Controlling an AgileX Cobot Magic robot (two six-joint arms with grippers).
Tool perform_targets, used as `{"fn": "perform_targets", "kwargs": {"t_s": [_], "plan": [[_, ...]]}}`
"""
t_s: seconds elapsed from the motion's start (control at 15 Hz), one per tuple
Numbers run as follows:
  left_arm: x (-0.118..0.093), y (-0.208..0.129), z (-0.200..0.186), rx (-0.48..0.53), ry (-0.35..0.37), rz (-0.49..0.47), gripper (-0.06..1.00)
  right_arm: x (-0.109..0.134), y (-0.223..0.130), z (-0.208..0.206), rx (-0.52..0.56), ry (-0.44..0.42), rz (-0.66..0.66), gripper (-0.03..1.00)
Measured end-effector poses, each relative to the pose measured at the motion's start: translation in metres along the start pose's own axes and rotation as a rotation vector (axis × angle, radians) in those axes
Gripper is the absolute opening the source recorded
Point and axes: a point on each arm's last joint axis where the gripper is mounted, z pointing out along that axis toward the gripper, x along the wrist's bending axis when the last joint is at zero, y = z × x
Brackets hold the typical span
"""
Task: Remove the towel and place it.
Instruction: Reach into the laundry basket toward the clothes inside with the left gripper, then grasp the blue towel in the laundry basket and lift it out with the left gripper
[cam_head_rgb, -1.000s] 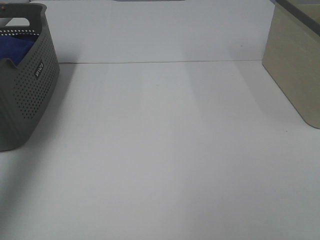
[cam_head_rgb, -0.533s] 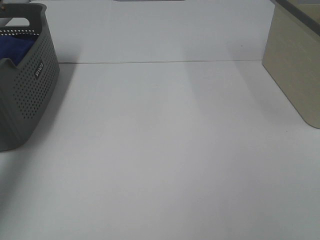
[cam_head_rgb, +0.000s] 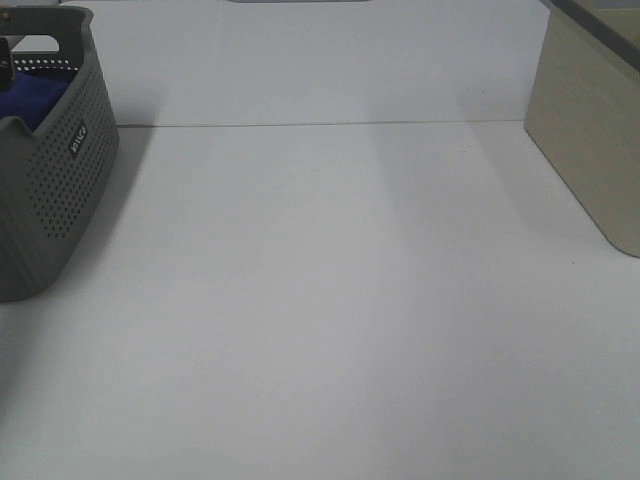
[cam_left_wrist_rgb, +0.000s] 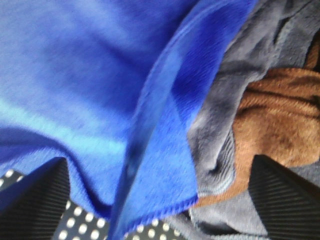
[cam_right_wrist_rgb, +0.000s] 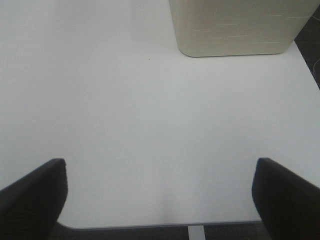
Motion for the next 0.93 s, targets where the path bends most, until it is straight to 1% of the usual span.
{"fn": "perform_targets", "kwargs": {"t_s": [0.07, 0.13, 0.2, 0.33, 0.4, 0.47, 0.6, 0.73, 0.8, 0.87, 0.93], "plan": [[-0.0004, 0.0009, 0.0028, -0.002, -0.004, 0.004, 0.83, 0.0, 0.0, 0.0, 0.0, 0.0, 0.0, 0.97], [0.0007, 0.0018, 0.0038, -0.01, 0.008, 0.006, 0.79, 0.0, 0.0, 0.0, 0.0, 0.0, 0.0, 0.97], [0.001, 0.0024, 0.0043, -0.014, 0.011, 0.004, 0.68, 0.0, 0.0, 0.0, 0.0, 0.0, 0.0, 0.97], [0.0015, 0.0043, 0.0047, -0.034, 0.017, -0.006, 0.41, 0.0, 0.0, 0.0, 0.0, 0.0, 0.0, 0.97], [0.0016, 0.0046, 0.0047, -0.038, 0.017, -0.02, 0.32, 0.0, 0.0, 0.0, 0.0, 0.0, 0.0, 0.97], [0.0016, 0.0049, 0.0047, -0.042, 0.017, -0.033, 0.27, 0.0, 0.0, 0.0, 0.0, 0.0, 0.0, 0.97], [0.0015, 0.0051, 0.0047, -0.044, 0.016, -0.063, 0.25, 0.0, 0.0, 0.0, 0.0, 0.0, 0.0, 0.97], [0.0016, 0.0049, 0.0047, -0.042, 0.017, -0.069, 0.23, 0.0, 0.0, 0.0, 0.0, 0.0, 0.0, 0.97], [0.0029, 0.002, 0.0047, -0.01, 0.032, -0.054, 0.08, 0.0, 0.0, 0.0, 0.0, 0.0, 0.0, 0.97], [0.0036, -0.0003, 0.0046, 0.016, 0.04, -0.04, 0.0, 0.0, 0.0, 0.0, 0.0, 0.0, 0.0, 0.97], [0.0034, -0.0018, 0.0046, 0.032, 0.038, -0.034, 0.0, 0.0, 0.0, 0.0, 0.0, 0.0, 0.0, 0.97]]}}
